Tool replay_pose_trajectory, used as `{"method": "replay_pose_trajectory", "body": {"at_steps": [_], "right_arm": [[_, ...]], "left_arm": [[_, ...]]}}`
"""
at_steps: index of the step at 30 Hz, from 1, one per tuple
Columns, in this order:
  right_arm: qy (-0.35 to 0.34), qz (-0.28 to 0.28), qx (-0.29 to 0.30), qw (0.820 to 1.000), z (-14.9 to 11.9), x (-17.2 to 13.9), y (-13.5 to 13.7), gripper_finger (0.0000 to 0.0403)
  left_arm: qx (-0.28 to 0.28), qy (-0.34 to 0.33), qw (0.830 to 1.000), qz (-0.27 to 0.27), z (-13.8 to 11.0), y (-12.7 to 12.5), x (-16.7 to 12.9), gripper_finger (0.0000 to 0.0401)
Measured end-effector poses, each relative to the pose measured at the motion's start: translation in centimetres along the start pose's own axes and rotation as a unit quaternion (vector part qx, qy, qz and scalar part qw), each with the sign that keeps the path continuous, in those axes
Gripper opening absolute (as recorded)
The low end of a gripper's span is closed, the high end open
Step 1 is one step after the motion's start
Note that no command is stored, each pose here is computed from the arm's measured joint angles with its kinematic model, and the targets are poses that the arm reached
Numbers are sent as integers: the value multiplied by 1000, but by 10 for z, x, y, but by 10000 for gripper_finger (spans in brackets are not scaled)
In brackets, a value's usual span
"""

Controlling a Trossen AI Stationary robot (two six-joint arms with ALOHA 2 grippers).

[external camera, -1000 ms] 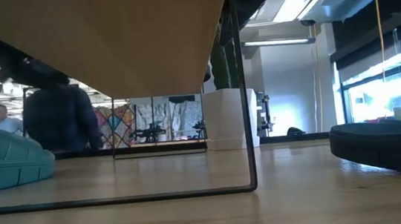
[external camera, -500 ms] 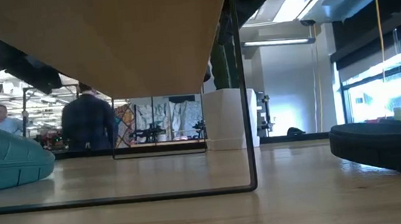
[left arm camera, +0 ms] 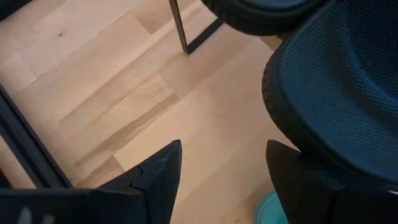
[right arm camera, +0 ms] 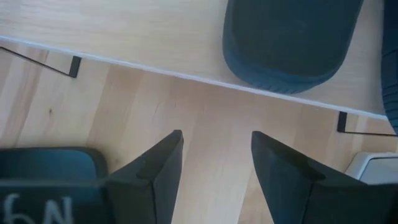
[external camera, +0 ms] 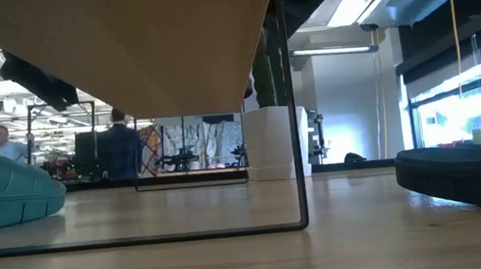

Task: Pick and place slides into the shelf
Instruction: Put the black slides on the shelf

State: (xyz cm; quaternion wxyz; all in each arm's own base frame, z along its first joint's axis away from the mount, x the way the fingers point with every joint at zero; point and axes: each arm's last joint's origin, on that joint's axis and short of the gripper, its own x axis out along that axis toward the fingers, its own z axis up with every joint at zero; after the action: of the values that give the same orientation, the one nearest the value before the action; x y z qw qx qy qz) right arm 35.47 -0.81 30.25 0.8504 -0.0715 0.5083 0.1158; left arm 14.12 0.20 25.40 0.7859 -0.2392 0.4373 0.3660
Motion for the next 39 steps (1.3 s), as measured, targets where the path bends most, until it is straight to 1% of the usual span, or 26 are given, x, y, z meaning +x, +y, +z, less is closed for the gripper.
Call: {"method": "replay_pose_trajectory", "body": {"at_steps": [29, 39], "right_arm": [[2, 1, -14, 1000, 0, 0, 0, 191], [2, 1, -24, 1000, 0, 0, 0, 191]], "left_arm": [[-9, -17, 1000, -22, 3, -4, 0, 225], [-9, -16, 1000, -22, 3, -4, 0, 225]]}}
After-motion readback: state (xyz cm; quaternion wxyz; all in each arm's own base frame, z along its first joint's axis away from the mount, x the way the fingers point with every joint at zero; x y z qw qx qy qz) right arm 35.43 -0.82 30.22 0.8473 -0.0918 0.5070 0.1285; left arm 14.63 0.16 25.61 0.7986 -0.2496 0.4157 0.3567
